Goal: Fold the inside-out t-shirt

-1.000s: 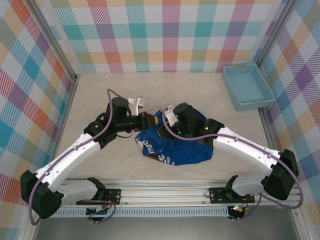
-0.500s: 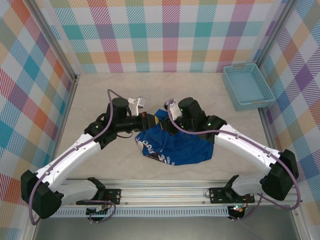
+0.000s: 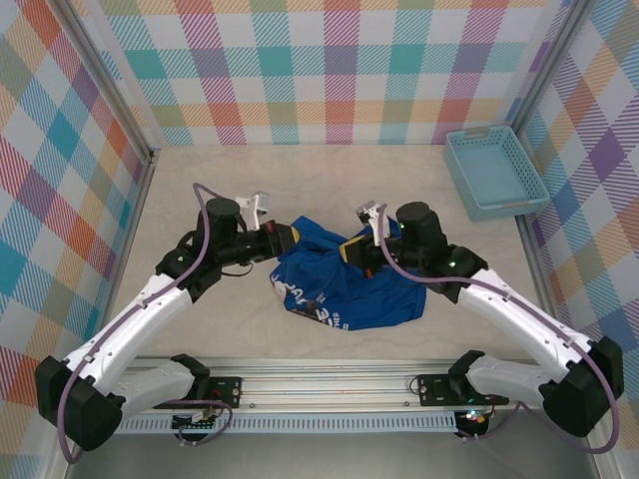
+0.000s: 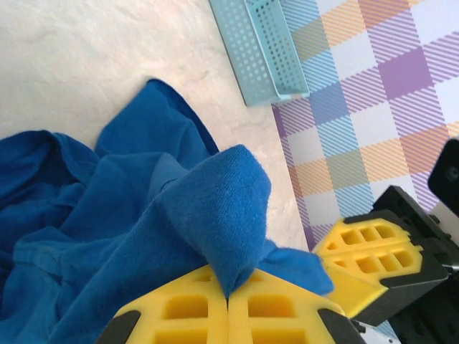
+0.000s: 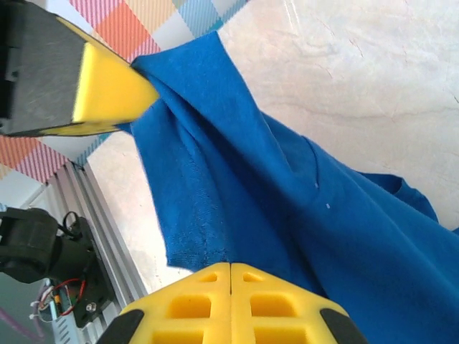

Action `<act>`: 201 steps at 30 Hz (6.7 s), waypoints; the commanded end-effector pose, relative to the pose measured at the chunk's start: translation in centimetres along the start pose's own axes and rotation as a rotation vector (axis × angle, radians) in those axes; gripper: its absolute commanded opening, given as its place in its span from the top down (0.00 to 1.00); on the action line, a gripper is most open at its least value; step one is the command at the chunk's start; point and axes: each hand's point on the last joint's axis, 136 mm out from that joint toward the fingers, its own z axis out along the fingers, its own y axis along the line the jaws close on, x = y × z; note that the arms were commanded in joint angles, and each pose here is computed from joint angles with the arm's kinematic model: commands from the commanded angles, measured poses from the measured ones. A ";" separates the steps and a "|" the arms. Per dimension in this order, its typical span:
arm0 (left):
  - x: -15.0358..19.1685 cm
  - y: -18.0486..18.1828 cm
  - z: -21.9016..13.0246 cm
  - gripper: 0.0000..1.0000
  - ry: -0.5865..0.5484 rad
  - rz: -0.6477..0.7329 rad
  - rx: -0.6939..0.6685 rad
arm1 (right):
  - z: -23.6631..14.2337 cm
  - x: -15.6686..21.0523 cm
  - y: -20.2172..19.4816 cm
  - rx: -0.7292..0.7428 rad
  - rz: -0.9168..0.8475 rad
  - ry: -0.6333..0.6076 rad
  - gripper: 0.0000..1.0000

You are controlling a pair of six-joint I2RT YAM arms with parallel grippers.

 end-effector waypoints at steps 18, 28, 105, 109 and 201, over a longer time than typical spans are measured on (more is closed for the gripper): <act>-0.8 -1.4 -0.5 1.00 -0.020 0.007 0.086 | 1.3 0.5 2.6 -0.025 -0.201 0.045 0.57; -0.7 -1.3 -0.2 1.00 -0.011 -0.002 0.085 | 3.3 1.5 6.9 -0.092 -0.428 0.088 0.53; -0.3 2.3 -2.6 1.00 -0.069 0.453 -0.324 | -4.7 -2.3 -1.3 0.119 -0.180 -0.063 0.98; 0.4 3.3 -4.2 1.00 -0.015 0.449 -0.400 | -5.4 -1.9 -0.9 0.122 -0.188 -0.029 0.98; 3.0 12.2 -0.2 0.48 -0.071 0.140 -0.332 | -5.3 6.2 -15.0 0.521 0.331 -0.081 0.45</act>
